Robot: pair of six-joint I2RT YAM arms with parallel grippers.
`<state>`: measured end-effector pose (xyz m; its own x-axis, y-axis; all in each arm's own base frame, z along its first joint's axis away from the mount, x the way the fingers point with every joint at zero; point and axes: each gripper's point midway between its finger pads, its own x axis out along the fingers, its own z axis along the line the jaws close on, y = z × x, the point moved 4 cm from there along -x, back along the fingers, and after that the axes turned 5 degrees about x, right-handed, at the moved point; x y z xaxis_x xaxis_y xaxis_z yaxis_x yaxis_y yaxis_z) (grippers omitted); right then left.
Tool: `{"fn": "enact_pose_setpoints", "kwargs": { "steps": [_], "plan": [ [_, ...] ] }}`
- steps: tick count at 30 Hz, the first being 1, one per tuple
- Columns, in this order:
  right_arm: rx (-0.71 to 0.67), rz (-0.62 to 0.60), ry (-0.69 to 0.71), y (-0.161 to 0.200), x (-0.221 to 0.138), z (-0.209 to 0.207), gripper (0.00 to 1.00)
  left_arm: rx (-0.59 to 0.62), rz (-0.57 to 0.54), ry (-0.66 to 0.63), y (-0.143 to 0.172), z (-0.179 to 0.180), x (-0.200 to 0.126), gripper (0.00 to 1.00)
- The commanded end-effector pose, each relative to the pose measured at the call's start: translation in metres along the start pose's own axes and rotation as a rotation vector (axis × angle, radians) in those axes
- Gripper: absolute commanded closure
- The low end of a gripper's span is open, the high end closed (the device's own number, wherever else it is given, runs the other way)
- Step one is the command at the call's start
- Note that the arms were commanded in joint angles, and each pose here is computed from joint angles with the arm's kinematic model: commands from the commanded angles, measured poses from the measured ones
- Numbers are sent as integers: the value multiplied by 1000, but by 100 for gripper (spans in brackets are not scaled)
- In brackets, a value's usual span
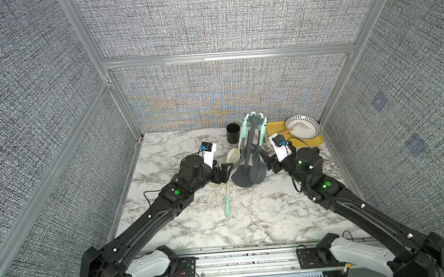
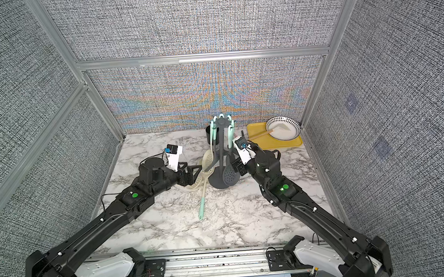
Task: Hang the skimmer on the kitchen utensil rack
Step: Hang the skimmer on the rack, then pick up the skimmer from the center of the board.
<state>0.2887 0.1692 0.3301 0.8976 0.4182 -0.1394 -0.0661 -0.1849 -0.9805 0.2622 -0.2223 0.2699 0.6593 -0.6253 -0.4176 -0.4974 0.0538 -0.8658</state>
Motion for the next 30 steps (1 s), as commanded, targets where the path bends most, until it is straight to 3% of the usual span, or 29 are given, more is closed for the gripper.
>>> {"fn": "enact_pose_setpoints", "kwargs": {
  "steps": [1,7,13,18,21,24,30],
  "plan": [
    [28,-33,-14,-3,-13,0,17,-21,119,-192,32,29,-7,17],
    [126,61,-231,47,-31,35,17,-87,300,-285,92,50,-5,26],
    [229,127,-315,96,-43,77,20,-183,386,-300,136,58,10,27],
    [329,207,-343,127,-36,109,23,-364,307,-355,145,72,22,29],
    [331,244,-327,137,-25,134,23,-532,220,-312,141,91,22,29],
    [329,289,-237,141,-3,156,23,-649,126,-269,133,110,15,28],
    [293,391,-19,157,46,190,25,-727,58,-250,123,135,-5,26]
  ]
}}
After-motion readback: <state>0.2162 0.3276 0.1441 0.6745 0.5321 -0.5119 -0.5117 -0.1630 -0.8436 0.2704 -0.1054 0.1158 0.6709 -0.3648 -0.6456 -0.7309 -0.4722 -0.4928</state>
